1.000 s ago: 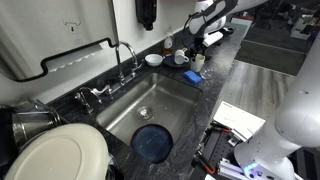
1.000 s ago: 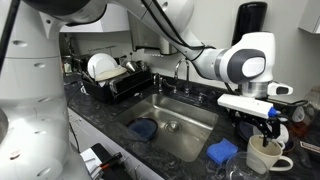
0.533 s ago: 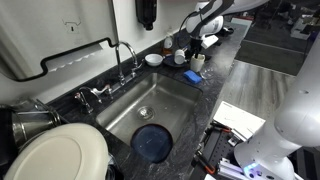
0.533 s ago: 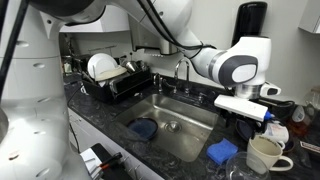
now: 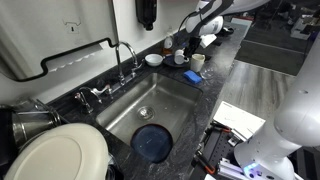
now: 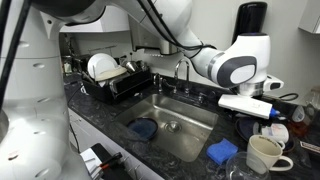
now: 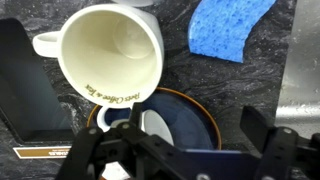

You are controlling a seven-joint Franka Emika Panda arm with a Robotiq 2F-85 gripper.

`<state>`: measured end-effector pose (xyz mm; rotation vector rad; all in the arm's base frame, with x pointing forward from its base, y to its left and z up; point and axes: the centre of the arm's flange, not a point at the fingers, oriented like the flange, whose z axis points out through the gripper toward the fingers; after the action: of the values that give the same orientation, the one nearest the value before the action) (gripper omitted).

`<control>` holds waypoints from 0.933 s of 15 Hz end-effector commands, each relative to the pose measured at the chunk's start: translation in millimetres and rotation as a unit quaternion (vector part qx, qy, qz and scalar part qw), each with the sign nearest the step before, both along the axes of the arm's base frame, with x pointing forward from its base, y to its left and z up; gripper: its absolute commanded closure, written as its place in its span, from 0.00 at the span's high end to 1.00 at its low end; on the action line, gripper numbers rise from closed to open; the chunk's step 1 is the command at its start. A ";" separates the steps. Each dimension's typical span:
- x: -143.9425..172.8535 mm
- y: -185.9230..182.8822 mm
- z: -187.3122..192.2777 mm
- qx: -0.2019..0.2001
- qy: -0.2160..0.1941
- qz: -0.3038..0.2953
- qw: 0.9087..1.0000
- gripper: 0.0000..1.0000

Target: Put the mug in the sink

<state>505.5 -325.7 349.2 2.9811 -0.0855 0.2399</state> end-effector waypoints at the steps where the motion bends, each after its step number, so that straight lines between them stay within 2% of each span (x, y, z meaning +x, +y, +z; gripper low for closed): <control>1: -6.2 -21.3 0.1 -0.033 0.001 -0.004 0.999 1.00; 8: -23.9 -38.2 -8.3 -0.057 0.035 -0.037 0.997 1.00; 14: -25.0 -33.1 -28.0 -0.037 0.045 -0.039 0.998 1.00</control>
<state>482.1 -360.2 334.3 2.8842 -0.1708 0.1194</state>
